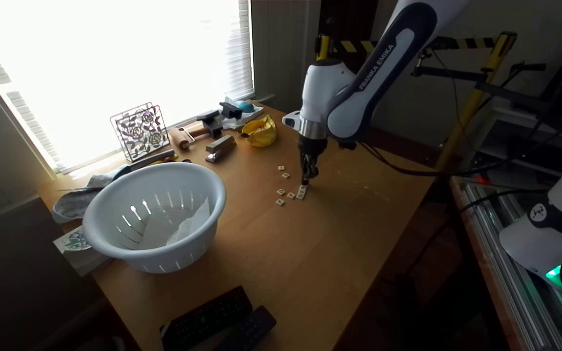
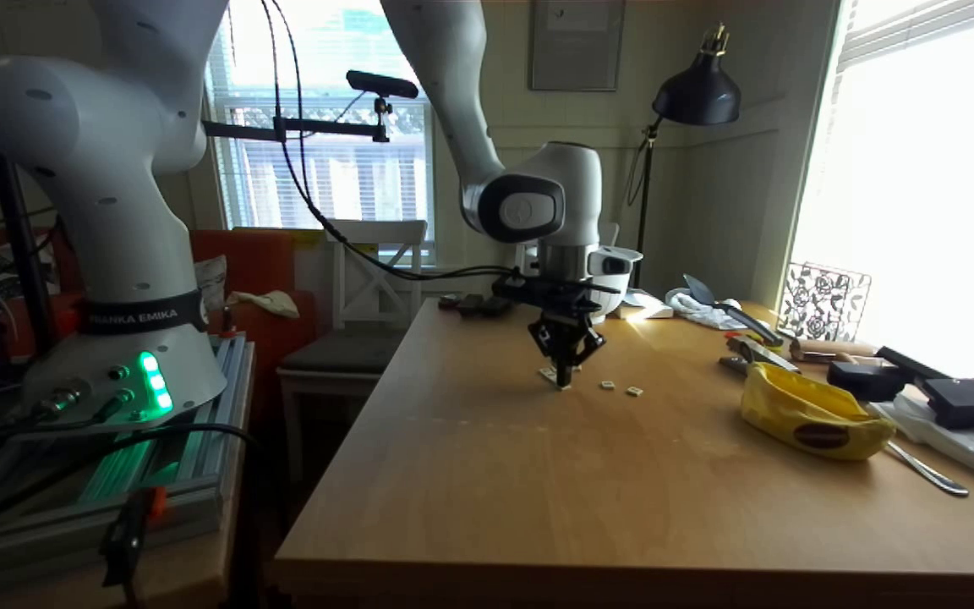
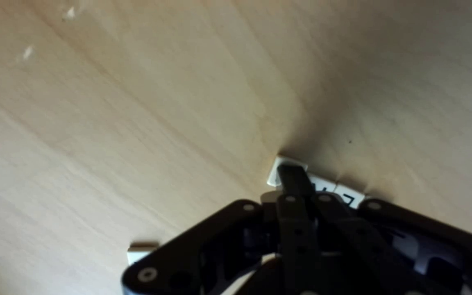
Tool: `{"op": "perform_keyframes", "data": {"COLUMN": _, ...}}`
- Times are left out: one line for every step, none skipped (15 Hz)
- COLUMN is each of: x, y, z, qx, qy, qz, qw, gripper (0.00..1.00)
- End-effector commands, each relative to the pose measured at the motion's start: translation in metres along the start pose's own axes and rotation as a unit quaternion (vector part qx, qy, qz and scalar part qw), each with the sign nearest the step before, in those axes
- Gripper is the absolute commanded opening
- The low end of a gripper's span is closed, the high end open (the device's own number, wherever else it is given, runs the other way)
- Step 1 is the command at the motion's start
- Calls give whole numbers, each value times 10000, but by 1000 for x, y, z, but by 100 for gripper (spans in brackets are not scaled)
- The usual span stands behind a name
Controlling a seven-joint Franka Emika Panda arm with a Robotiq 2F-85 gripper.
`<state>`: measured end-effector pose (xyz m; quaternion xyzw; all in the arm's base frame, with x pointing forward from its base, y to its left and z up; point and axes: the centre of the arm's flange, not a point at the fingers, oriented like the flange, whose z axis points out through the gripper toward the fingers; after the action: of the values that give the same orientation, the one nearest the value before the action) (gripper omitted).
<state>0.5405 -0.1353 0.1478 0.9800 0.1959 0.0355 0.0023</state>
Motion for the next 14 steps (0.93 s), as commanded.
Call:
{"op": "perform_keyframes", "data": {"x": -15, "y": -2, "z": -1, "qx": -27, "qy": -7, "qz": 25, "qw": 10000, "gripper": 0}}
{"op": "perform_keyframes", "data": {"x": -16, "y": 0, "z": -4, "qx": -69, "qy": 76, "qz": 19, "qw": 9999, "gripper": 0}}
{"op": "perform_keyframes", "data": {"x": -16, "y": 1, "z": -6, "qx": -92, "qy": 123, "qz": 34, "qw": 9999, "gripper": 0}}
{"op": "perform_keyframes", "data": {"x": -16, "y": 1, "z": -7, "qx": -124, "qy": 188, "qz": 43, "qw": 9997, "gripper": 0}}
{"op": "perform_keyframes", "data": {"x": -16, "y": 1, "z": -9, "qx": -153, "qy": 249, "qz": 40, "qw": 9996, "gripper": 0}}
{"op": "perform_keyframes", "data": {"x": -15, "y": 1, "z": -10, "qx": -185, "qy": 290, "qz": 28, "qw": 9994, "gripper": 0}}
{"op": "perform_keyframes", "data": {"x": -14, "y": 0, "z": -10, "qx": -195, "qy": 305, "qz": 8, "qw": 9993, "gripper": 0}}
{"op": "perform_keyframes", "data": {"x": -13, "y": -1, "z": -10, "qx": -199, "qy": 322, "qz": -18, "qw": 9993, "gripper": 0}}
{"op": "perform_keyframes", "data": {"x": -12, "y": -2, "z": -9, "qx": -198, "qy": 323, "qz": -29, "qw": 9993, "gripper": 0}}
{"op": "perform_keyframes", "data": {"x": -12, "y": -3, "z": -9, "qx": -193, "qy": 318, "qz": -43, "qw": 9993, "gripper": 0}}
{"op": "perform_keyframes", "data": {"x": -12, "y": -3, "z": -9, "qx": -204, "qy": 306, "qz": -54, "qw": 9993, "gripper": 0}}
{"op": "perform_keyframes", "data": {"x": -13, "y": -2, "z": -8, "qx": -209, "qy": 277, "qz": -52, "qw": 9994, "gripper": 0}}
{"op": "perform_keyframes", "data": {"x": -14, "y": -1, "z": -7, "qx": -216, "qy": 257, "qz": -53, "qw": 9994, "gripper": 0}}
{"op": "perform_keyframes", "data": {"x": -15, "y": 0, "z": -6, "qx": -215, "qy": 235, "qz": -44, "qw": 9995, "gripper": 0}}
